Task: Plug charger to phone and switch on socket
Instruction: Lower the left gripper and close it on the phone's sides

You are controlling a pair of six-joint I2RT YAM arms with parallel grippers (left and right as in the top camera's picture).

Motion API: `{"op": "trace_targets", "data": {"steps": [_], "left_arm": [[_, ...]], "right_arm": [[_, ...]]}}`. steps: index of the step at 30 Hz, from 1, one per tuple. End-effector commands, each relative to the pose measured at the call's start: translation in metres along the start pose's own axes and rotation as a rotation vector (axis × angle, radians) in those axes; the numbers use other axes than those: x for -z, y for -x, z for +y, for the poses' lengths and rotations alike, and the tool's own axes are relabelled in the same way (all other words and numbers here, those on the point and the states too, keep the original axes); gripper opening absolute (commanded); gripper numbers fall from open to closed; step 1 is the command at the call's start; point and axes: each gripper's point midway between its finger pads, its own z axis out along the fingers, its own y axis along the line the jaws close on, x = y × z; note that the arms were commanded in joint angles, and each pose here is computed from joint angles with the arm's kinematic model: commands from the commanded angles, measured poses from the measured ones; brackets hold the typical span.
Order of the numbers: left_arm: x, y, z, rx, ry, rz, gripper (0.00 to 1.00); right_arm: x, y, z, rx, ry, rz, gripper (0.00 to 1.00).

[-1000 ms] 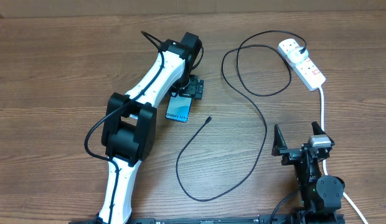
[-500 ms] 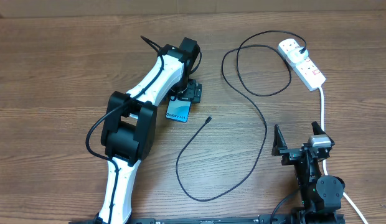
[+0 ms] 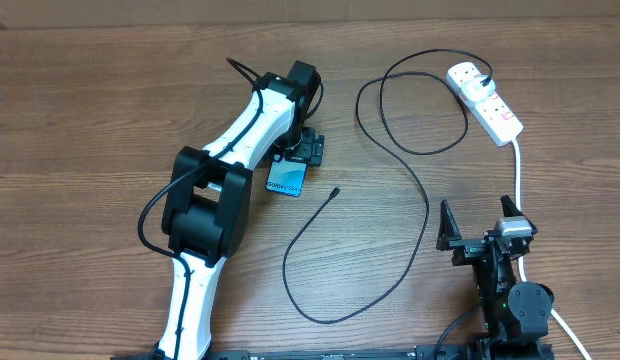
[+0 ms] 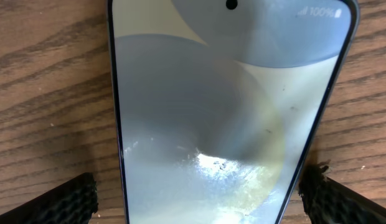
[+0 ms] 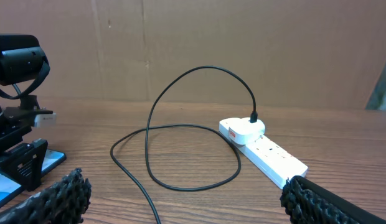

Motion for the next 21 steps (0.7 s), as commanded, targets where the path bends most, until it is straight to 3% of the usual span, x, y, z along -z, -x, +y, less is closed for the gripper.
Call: {"op": "trace_targets", "data": {"steps": [1, 21], "left_arm": [[-0.008, -0.004, 0.003, -0.013, 0.002, 0.023, 0.99], [-0.023, -0.014, 0.003, -0.005, -0.026, 0.05, 0.96]], "right_arm": [[0.0, -0.001, -0.001, -0.005, -0.006, -0.006, 1.0], [0.0, -0.001, -0.001, -0.005, -0.006, -0.006, 1.0]]}}
